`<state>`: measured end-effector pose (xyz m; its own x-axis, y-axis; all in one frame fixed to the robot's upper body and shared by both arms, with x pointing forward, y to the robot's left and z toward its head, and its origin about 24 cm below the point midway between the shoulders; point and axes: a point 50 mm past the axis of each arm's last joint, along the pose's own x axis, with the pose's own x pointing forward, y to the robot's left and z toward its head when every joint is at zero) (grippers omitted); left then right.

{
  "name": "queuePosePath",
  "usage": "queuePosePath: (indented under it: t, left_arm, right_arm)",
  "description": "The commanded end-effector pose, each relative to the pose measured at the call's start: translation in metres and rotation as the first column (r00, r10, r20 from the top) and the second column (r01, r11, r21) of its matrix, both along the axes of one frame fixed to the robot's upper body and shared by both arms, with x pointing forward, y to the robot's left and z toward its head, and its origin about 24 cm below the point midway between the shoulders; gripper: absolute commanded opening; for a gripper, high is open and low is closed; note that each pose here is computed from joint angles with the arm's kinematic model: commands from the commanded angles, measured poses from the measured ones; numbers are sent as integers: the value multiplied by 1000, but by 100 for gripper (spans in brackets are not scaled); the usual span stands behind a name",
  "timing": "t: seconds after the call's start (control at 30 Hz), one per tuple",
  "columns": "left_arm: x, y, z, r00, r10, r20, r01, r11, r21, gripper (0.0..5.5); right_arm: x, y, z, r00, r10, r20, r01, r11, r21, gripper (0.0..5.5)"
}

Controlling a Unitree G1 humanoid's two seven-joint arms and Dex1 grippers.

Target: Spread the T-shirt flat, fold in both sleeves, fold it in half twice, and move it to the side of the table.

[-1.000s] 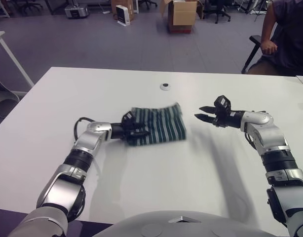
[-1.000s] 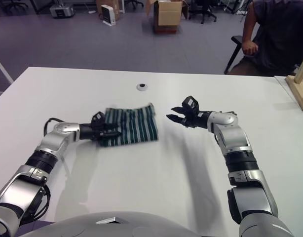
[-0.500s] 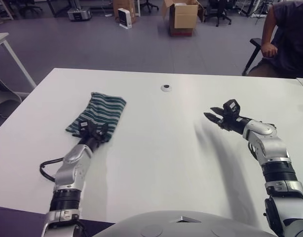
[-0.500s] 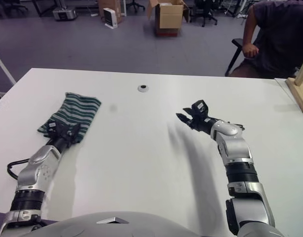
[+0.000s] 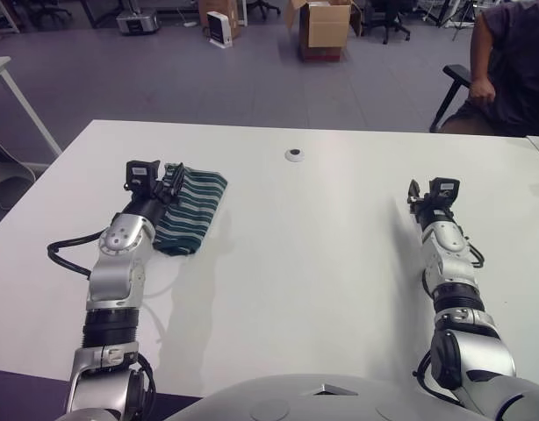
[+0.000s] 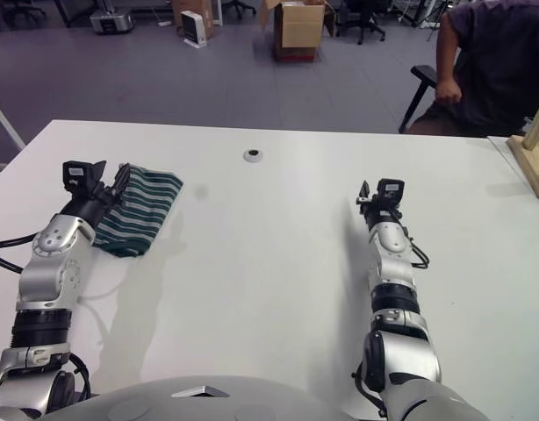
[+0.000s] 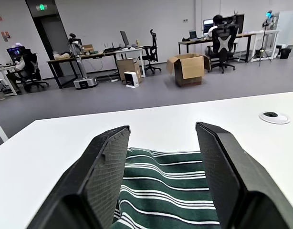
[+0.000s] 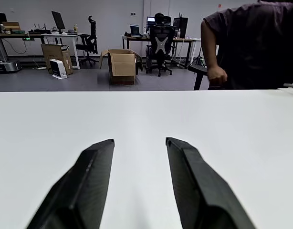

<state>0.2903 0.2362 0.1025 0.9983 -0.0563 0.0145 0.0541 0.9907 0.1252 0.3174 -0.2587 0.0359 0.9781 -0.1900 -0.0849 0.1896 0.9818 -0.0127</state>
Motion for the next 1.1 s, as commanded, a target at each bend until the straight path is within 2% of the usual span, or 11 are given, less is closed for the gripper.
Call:
queuePosePath:
  t: [0.03, 0.47, 0.9, 1.1]
  left_arm:
    - [8, -2, -2, 999, 35, 8, -35, 999, 12, 253]
    - [17, 1, -7, 995, 103, 7, -103, 995, 14, 253]
    - [17, 2, -5, 993, 117, 31, -118, 993, 5, 253]
    - [17, 1, -1, 991, 129, 44, -129, 991, 16, 253]
  right_arm:
    - [11, 13, 8, 998, 33, 49, -33, 999, 7, 202]
    - [14, 30, 11, 989, 93, 116, -101, 993, 68, 202]
    - [9, 29, 22, 959, 177, 220, -213, 965, 154, 202]
    - [7, 17, 31, 953, 167, 253, -213, 962, 169, 202]
